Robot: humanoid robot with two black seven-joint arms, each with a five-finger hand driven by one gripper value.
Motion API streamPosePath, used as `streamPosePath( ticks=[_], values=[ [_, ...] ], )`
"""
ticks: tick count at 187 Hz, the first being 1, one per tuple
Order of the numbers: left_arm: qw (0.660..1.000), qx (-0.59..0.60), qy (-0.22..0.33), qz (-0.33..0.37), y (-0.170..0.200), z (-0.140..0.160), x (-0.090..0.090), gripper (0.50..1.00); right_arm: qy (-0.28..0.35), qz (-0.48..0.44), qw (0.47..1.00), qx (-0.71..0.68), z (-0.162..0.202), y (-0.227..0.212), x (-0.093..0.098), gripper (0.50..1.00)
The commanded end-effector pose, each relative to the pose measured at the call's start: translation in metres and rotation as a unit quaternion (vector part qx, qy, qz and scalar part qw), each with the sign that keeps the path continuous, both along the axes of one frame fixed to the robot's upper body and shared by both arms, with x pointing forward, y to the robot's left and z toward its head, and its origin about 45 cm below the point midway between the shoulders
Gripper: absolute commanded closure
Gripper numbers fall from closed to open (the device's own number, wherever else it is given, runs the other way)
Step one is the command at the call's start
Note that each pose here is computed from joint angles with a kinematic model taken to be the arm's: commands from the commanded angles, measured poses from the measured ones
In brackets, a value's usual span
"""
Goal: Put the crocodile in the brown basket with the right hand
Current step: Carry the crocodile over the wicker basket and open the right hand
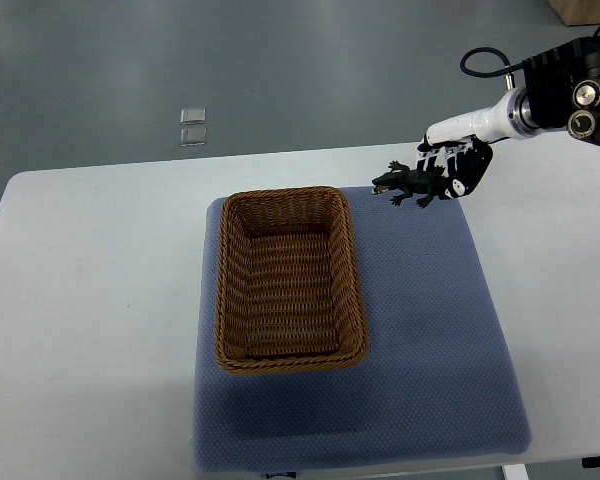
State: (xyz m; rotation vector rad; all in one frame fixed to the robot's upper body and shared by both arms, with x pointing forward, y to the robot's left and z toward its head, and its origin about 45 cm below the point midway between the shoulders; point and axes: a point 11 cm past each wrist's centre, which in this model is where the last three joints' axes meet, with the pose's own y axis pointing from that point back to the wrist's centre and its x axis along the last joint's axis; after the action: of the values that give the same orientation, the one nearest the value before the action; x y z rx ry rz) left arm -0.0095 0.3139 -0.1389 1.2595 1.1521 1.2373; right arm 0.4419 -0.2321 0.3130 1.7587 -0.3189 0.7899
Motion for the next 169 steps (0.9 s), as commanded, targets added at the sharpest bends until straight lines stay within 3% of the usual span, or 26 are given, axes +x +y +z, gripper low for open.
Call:
streamPosePath(
  ticks=[1,91,169],
  values=[
    [1.0,0.0,0.0,-0.001,0.0,0.0,0.001,0.5,0.004,0.035,0.999,0.005,-0.003,0.034,-0.002,1.0],
    [1.0,-0.011,-0.003,-0.003,-0.008,0.0,0.003,0.5,0.031,0.131,0.991,0.02,-0.046,0.173,-0.017,1.0],
    [1.0,-0.014,-0.003,0.0,-0.01,0.0,0.004,0.5,0.057,0.122,0.991,0.023,-0.088,0.186,-0.026,0.981]
  ],
)
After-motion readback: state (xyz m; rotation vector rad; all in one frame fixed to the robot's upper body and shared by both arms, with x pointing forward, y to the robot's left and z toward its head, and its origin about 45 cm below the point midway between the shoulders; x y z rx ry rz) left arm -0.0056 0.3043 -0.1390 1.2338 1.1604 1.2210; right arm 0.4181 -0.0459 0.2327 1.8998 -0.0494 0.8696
